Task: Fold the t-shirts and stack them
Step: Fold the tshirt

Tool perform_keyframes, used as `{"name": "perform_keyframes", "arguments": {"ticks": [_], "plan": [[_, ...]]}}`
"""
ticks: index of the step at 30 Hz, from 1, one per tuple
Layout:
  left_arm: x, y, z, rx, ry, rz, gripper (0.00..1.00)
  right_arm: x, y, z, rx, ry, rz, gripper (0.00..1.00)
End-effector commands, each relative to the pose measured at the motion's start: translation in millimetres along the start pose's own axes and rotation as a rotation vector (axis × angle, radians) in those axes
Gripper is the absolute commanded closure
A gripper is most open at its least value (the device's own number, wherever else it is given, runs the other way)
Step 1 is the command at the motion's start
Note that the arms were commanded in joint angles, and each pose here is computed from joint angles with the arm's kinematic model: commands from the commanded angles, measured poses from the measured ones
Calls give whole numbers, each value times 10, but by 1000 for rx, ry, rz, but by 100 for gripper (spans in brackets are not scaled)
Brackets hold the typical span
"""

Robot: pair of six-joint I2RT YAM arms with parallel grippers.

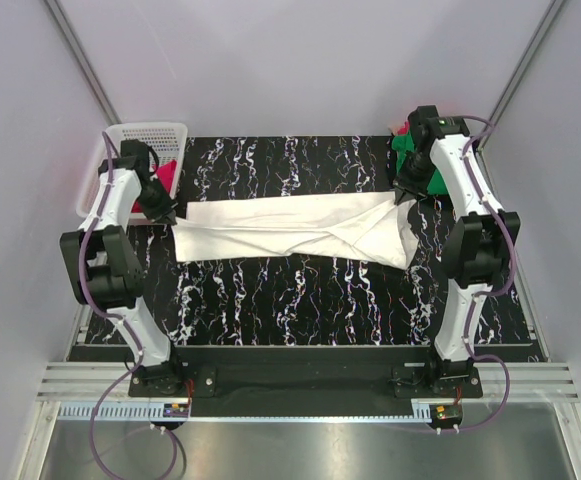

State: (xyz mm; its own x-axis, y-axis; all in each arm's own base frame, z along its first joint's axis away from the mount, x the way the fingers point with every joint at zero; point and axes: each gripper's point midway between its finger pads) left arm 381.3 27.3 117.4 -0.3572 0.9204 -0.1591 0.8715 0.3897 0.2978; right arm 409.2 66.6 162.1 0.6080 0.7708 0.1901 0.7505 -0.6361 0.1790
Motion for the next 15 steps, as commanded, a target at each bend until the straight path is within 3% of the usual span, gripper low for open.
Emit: {"name": "perform_keyframes", "arguments": {"ticks": [1, 7, 15], "plan": [[61, 198, -16, -52, 41, 10, 100, -36, 177, -11, -45, -29, -21, 100], [59, 198, 77, -30, 45, 18, 100, -8, 273, 78, -50, -41, -38, 100], [46, 221, -73, -73, 48, 36, 100, -60, 395, -188, -117, -38, -8, 100]]}}
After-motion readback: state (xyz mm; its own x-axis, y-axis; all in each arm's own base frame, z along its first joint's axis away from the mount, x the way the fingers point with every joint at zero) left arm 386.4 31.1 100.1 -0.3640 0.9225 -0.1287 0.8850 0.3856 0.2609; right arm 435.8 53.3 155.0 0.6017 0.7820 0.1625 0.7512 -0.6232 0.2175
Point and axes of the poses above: each gripper's point midway between its finger pads, its own z axis out along the fingers, its own x axis along the line the jaws close on, y = z × x, and after that the axes turned 11 degrees about z, right-handed
